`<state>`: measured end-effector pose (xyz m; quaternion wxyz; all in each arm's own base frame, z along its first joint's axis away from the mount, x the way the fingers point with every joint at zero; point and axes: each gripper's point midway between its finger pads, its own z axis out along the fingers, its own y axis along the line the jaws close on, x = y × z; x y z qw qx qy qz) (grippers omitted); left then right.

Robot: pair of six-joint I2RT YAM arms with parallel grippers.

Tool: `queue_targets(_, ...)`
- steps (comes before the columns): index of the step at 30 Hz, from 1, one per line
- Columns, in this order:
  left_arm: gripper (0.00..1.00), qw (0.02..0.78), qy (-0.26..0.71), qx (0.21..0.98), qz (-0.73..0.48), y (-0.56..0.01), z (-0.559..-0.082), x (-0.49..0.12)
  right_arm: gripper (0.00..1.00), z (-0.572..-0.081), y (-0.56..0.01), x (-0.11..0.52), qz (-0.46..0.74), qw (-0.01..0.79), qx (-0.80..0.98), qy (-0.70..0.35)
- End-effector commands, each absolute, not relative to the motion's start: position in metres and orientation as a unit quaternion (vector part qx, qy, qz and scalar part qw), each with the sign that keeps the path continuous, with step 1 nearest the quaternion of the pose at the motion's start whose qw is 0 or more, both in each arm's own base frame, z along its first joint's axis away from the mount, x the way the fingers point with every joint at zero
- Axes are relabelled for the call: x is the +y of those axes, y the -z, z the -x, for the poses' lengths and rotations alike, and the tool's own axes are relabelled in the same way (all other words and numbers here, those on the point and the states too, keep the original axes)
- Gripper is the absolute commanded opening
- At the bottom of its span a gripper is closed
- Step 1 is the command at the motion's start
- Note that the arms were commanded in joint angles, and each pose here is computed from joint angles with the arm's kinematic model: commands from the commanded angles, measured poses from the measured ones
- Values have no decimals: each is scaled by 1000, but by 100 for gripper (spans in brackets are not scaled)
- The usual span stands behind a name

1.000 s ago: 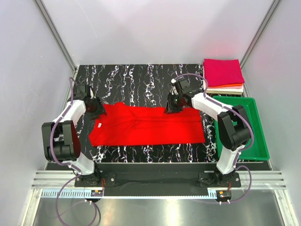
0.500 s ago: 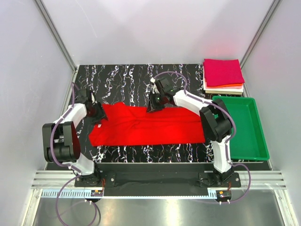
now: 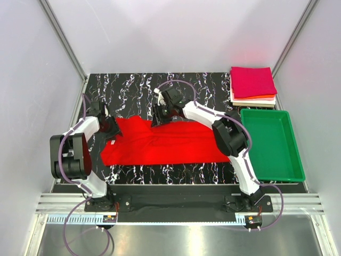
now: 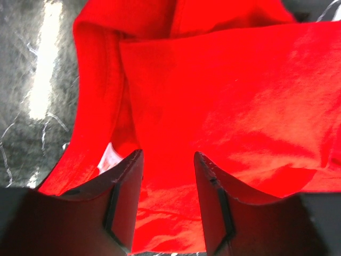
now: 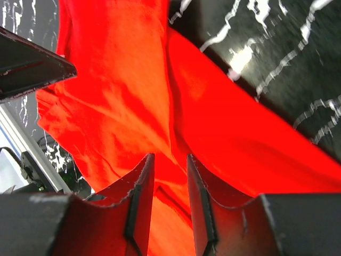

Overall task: Fold and stack the t-shirts
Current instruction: Fold the tshirt

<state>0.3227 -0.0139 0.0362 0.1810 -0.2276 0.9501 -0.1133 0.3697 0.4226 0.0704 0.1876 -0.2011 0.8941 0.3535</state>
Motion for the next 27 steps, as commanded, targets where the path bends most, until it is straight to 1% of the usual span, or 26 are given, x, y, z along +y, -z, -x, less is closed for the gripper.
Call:
queue_targets(1,42,209,141,943,218,-45,-341,-20,38,-373,-89,446,237,205,868,-384)
queue_targets(4,29,214,138,943,214,-49,-342,-19,39,-374,-85,451,240,205,868,-384)
queue_targets(6,15,217,137,943,212,-51,-342,-19,40,-375,-81,454,244,204,867,-384)
queue_targets(8,8,221,137,943,207,-55,-343,-18,40,-373,-75,457,247,199,867,-385)
queue_targets(9,1,221,137,943,206,-56,-343,-18,41,-372,-74,459,250,199,866,-385)
queue_targets(13,0,226,139,942,205,-62,-342,-18,40,-369,-70,466,256,196,864,-387)
queue_targets(16,0,223,122,943,214,-63,-338,-13,40,-366,-71,473,263,196,860,-390)
queue_targets(17,0,219,101,945,222,-62,-336,-6,41,-368,-73,475,264,199,858,-392)
queue_targets(18,6,221,91,944,228,-63,-336,-2,40,-366,-72,478,266,198,858,-393)
queue_targets(19,17,227,84,942,232,-66,-336,0,39,-368,-74,480,267,202,856,-395)
queue_targets(20,34,233,70,940,238,-67,-336,7,39,-368,-73,481,267,201,856,-394)
queue_targets(21,41,236,66,939,242,-68,-337,10,38,-367,-73,483,268,201,856,-394)
queue_targets(23,48,239,64,938,243,-68,-340,14,37,-368,-72,485,267,201,856,-395)
queue_targets(27,49,230,80,941,235,-60,-353,14,38,-371,-70,487,269,206,855,-392)
